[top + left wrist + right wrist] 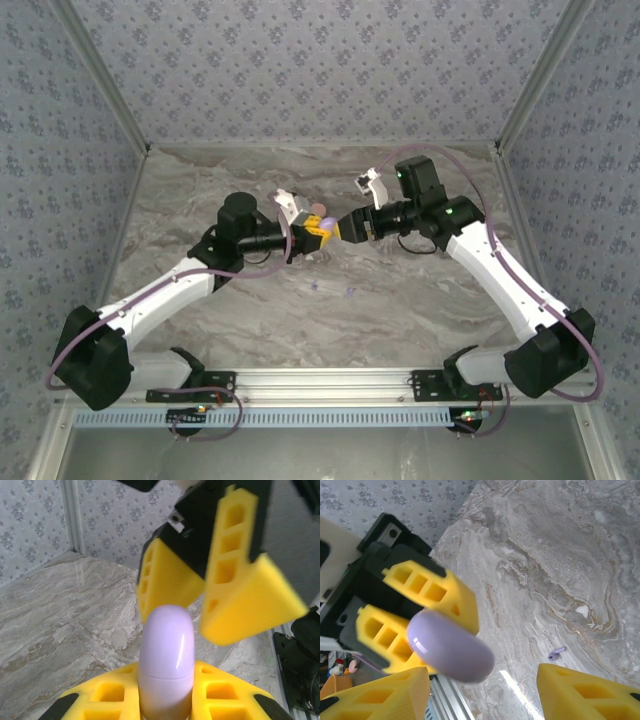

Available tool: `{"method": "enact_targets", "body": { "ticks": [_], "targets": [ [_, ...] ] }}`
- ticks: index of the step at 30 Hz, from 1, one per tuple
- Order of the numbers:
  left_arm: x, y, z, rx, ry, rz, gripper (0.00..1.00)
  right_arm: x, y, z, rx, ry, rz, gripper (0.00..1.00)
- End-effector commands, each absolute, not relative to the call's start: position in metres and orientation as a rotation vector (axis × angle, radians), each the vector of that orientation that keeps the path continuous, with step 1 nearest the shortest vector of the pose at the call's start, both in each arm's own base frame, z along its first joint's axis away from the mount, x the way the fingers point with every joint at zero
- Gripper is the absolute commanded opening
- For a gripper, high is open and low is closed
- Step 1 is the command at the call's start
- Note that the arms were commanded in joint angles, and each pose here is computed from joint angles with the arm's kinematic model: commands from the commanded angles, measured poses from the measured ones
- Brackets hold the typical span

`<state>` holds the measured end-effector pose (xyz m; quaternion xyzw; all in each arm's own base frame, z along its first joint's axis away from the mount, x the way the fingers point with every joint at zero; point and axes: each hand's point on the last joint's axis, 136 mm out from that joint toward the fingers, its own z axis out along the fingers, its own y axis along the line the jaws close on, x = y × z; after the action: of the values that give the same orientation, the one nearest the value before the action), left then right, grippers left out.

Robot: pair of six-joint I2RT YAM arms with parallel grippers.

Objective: Insert wireless bluetooth earbuds into charging case

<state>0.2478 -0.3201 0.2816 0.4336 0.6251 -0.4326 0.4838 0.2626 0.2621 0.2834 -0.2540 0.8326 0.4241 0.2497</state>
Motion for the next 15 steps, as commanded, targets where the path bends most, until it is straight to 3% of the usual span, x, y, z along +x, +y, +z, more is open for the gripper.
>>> {"method": "enact_targets", "body": {
  "ticks": [1, 15],
  "targets": [
    [0.232, -0.322, 0.300, 1.114, 1.408, -1.072, 0.20, 0.265, 0.261, 0.289, -0.701, 2.260, 1.111, 0.61],
    [0.221, -0.325, 0.293, 1.146, 1.407, -1.124, 0.20, 0.290, 0.241, 0.289, -0.539, 2.286, 0.989, 0.61]
  ]
}}
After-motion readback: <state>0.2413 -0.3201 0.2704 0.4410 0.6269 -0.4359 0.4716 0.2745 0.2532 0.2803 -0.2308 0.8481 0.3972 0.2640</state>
